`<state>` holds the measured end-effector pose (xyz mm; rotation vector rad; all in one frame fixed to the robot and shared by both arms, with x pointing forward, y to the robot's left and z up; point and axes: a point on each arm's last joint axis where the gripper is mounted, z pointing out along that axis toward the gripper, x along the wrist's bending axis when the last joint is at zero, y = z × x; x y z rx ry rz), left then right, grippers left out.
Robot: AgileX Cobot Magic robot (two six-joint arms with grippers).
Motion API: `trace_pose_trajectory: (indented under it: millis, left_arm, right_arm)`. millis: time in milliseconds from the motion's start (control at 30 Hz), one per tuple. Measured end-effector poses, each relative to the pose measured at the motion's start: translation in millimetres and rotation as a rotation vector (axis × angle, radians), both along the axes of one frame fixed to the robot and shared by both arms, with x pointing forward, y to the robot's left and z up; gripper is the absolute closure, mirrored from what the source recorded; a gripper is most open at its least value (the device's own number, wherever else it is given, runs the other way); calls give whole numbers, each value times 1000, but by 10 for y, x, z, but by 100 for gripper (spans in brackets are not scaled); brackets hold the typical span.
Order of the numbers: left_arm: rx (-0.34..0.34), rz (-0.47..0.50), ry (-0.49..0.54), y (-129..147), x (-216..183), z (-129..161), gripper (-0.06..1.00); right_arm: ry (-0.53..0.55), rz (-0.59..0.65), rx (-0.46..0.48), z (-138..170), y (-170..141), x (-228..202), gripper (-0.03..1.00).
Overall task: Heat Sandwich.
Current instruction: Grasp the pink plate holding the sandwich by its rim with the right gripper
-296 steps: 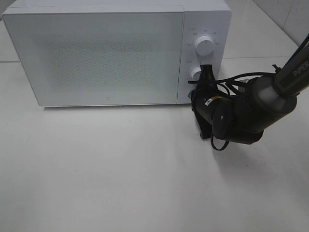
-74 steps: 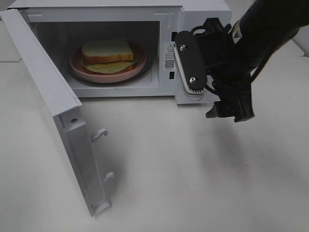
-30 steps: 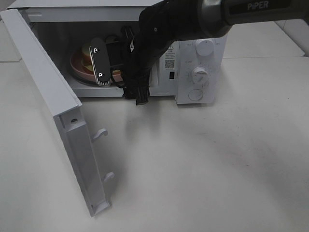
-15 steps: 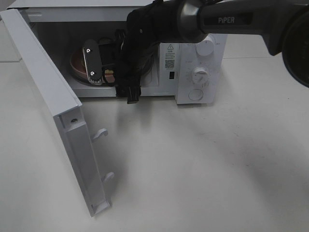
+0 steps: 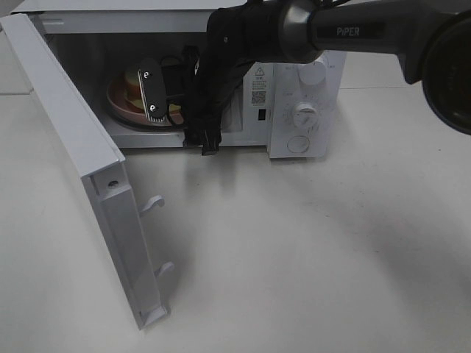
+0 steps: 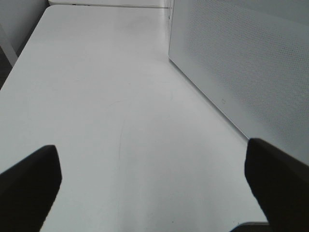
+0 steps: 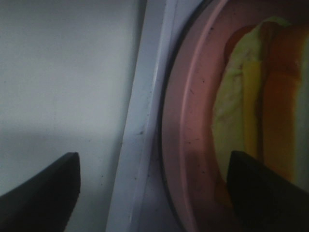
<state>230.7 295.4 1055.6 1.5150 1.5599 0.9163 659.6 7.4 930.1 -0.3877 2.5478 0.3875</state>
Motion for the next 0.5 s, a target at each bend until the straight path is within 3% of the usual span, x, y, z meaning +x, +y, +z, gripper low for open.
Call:
trace_pose_trajectory:
  millis: [333,467,500]
  left_arm:
    - [0,0,0,0,0,0,-3]
    - [0,0,0,0,0,0,-3]
    - [0,0,0,0,0,0,-3]
  right_arm:
    - [30,14,-31,-148,53,71,18]
    - [35,14,-35,-129,55,74,24]
    - [35,14,-35,-124,55,75,32]
